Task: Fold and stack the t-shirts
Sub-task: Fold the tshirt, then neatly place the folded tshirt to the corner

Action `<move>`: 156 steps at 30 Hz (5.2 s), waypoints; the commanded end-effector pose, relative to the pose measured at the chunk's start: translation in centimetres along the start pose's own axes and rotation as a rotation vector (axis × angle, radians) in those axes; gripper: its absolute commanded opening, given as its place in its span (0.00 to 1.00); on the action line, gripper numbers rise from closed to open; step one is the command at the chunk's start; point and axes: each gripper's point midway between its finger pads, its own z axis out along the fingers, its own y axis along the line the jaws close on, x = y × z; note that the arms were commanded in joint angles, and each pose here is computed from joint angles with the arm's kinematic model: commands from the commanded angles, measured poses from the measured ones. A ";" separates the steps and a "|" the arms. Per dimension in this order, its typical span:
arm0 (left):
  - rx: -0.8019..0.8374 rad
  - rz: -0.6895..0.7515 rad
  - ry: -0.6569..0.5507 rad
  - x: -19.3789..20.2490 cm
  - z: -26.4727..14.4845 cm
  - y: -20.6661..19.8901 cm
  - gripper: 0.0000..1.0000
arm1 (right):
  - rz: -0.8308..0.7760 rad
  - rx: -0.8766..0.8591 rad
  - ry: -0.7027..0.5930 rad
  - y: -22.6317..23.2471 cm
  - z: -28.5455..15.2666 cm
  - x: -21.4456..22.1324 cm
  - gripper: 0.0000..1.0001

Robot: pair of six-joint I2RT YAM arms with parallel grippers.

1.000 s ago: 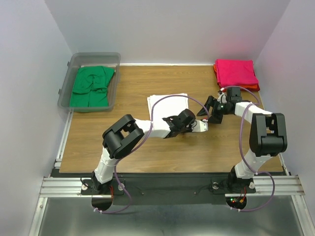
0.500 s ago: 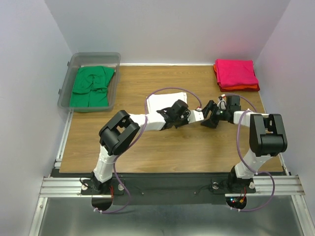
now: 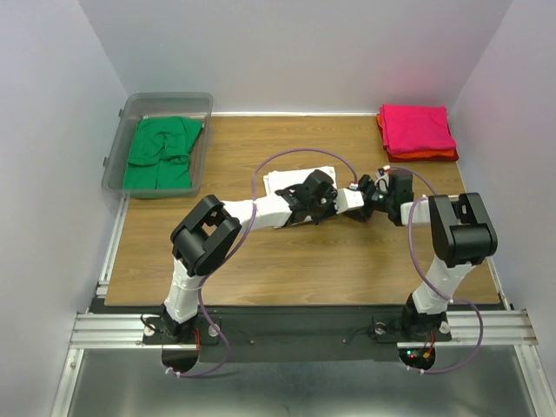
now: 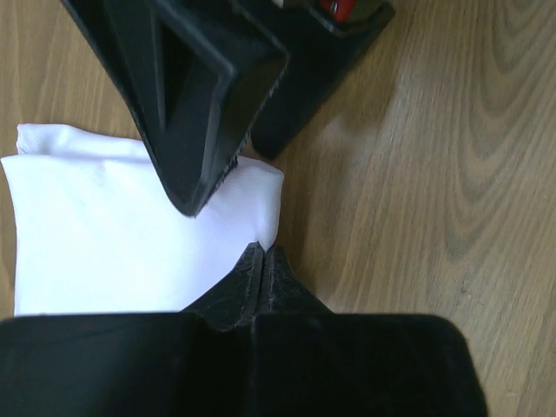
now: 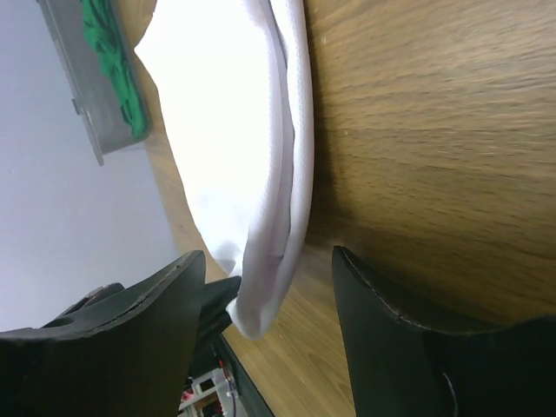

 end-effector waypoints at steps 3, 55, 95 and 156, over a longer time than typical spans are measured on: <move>-0.021 -0.021 -0.116 -5.0 -2.0 1.6 0.00 | -0.027 -0.049 -0.051 0.6 2.2 -1.3 0.58; -0.094 -0.323 -0.139 -1.6 -14.0 6.6 0.98 | -0.797 0.300 -0.190 2.6 5.7 -17.7 0.01; -0.097 -0.435 -0.142 0.0 -15.1 5.0 0.98 | -1.160 0.440 -0.610 18.9 -10.0 -34.5 0.01; 0.028 -0.432 -0.071 0.1 -14.8 3.6 0.99 | -1.303 0.932 -0.588 -2.2 -16.8 -48.1 0.14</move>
